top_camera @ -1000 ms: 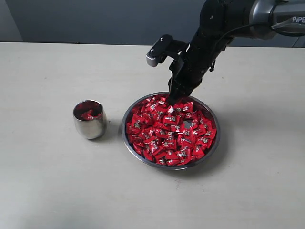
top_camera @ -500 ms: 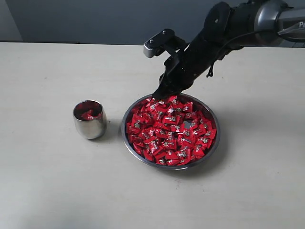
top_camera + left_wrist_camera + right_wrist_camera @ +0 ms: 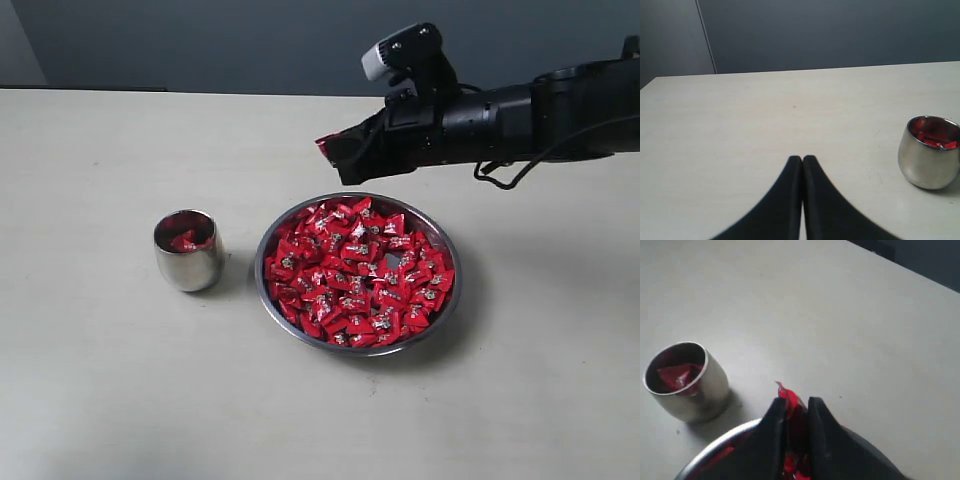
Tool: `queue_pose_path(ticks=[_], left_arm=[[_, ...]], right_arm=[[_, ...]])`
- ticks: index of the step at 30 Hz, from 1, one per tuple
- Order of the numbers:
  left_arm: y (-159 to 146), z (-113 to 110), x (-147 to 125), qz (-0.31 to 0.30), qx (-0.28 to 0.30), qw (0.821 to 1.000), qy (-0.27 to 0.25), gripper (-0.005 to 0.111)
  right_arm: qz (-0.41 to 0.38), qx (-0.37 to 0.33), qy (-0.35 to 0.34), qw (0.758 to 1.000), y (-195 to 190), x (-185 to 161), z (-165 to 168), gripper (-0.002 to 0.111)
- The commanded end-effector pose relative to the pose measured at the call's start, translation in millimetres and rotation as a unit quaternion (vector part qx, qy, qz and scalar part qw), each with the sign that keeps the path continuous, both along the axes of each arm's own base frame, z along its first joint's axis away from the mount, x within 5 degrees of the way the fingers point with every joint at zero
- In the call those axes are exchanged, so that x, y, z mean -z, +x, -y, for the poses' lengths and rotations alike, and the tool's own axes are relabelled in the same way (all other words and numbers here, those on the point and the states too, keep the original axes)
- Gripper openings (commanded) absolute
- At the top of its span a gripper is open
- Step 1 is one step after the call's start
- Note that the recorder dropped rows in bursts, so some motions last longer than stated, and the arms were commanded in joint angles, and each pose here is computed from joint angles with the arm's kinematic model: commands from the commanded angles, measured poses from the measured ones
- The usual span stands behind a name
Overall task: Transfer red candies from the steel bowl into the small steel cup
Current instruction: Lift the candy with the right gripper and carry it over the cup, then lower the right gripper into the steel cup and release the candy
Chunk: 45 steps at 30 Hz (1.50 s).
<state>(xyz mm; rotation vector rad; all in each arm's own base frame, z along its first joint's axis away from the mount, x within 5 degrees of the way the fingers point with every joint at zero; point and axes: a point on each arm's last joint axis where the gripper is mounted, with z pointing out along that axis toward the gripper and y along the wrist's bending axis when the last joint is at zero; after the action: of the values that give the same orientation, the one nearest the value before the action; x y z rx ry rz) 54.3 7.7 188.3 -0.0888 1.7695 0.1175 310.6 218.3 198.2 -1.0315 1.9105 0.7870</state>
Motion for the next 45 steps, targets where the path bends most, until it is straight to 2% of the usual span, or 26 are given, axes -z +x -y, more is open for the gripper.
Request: queue_pose_path(ticks=[1, 5, 8, 14, 22, 29, 40, 45], left_arm=[[-0.2, 0.1, 0.9, 0.002, 0.0, 1.0, -0.002, 0.0], [-0.2, 0.1, 0.9, 0.002, 0.0, 1.0, -0.002, 0.0], [-0.2, 0.1, 0.9, 0.002, 0.0, 1.0, -0.002, 0.0], [-0.2, 0.1, 0.9, 0.002, 0.0, 1.0, -0.002, 0.0], [-0.2, 0.1, 0.9, 0.002, 0.0, 1.0, -0.002, 0.0], [-0.2, 0.1, 0.9, 0.002, 0.0, 1.0, -0.002, 0.0], [-0.2, 0.1, 0.9, 0.002, 0.0, 1.0, -0.002, 0.0], [-0.2, 0.1, 0.9, 0.002, 0.0, 1.0, -0.002, 0.0]], right_arm=[[-0.004, -0.051, 0.04, 0.998, 8.5, 9.2, -14.1, -0.001], [0.013, -0.104, 0.065, 0.992, 12.6, 10.9, -30.5, -0.001], [0.056, -0.152, 0.067, 0.984, 7.5, 5.3, -60.1, -0.001], [0.051, -0.237, 0.113, 0.963, -5.3, 9.7, -114.2, -0.001], [0.012, -0.249, 0.112, 0.962, -9.5, 25.6, -129.7, -0.001], [-0.016, -0.207, 0.093, 0.974, -3.8, 30.6, -128.8, -0.001], [-0.013, -0.227, 0.061, 0.972, -16.7, 41.5, -140.0, -0.001], [-0.006, -0.216, 0.046, 0.975, -18.4, 43.9, -143.8, -0.001]])
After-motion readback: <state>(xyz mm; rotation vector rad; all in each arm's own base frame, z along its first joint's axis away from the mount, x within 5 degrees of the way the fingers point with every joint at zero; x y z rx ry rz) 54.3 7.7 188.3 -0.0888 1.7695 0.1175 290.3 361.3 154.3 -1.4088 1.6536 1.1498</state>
